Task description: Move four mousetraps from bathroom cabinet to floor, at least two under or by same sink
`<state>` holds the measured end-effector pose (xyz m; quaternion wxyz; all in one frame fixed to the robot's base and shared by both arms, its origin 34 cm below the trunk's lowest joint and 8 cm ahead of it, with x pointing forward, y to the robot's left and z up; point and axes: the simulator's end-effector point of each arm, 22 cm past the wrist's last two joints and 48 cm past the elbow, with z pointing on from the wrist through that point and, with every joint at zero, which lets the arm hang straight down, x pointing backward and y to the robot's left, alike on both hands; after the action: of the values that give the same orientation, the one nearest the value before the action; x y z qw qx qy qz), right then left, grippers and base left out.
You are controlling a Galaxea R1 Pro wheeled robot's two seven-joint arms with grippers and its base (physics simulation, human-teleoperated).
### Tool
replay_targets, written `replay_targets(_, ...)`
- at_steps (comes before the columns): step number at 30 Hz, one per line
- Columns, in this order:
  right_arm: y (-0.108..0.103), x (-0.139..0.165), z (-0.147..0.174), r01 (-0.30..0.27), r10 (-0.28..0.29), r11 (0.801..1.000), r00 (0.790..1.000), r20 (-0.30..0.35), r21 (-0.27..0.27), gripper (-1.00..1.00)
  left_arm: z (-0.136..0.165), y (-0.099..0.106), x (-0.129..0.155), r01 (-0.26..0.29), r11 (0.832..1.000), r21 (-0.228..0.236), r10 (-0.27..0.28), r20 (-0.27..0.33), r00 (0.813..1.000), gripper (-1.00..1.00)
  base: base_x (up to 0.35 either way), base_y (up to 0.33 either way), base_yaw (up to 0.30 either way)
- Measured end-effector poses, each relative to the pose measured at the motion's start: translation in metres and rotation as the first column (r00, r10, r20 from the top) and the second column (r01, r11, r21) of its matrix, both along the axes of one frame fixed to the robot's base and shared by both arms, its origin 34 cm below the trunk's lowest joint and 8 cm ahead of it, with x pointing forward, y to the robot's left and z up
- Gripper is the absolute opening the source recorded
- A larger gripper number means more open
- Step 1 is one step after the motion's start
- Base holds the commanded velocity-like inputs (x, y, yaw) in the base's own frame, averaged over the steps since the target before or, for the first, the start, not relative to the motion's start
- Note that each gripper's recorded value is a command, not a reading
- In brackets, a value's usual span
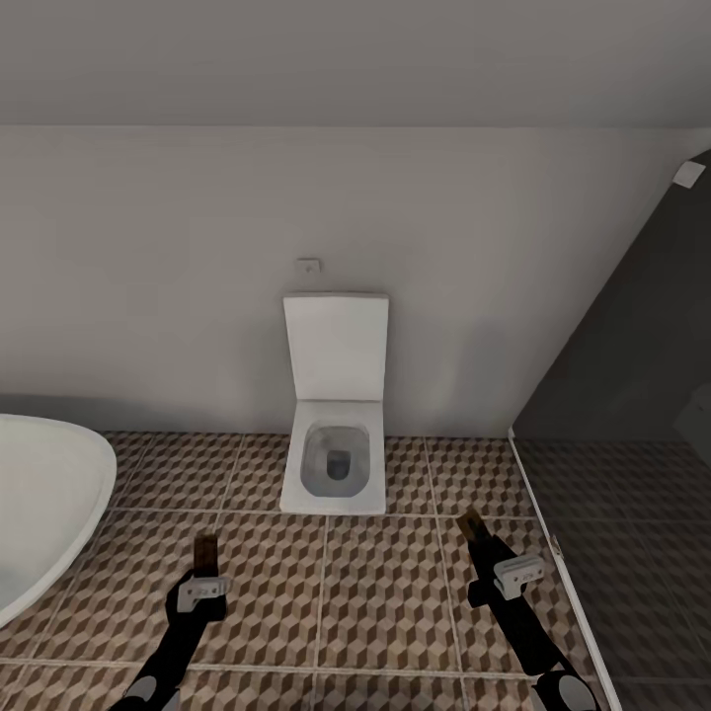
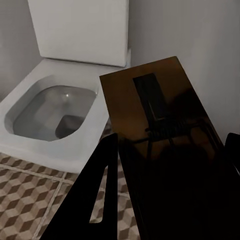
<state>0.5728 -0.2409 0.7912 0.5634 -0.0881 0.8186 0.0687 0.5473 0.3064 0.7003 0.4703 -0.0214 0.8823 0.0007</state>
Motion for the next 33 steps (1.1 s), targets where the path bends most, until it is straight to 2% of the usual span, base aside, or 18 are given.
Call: replay_targets(33,0.001,0.008,-0.021,0.001,-0.001,1.000,1.000,-0.005,0.001,-1.00,-0.024,-0.003,0.004,-0.002,1.000,-0.003,0.002,-0.018,1.000,-1.00,0.000,0.000,0.000)
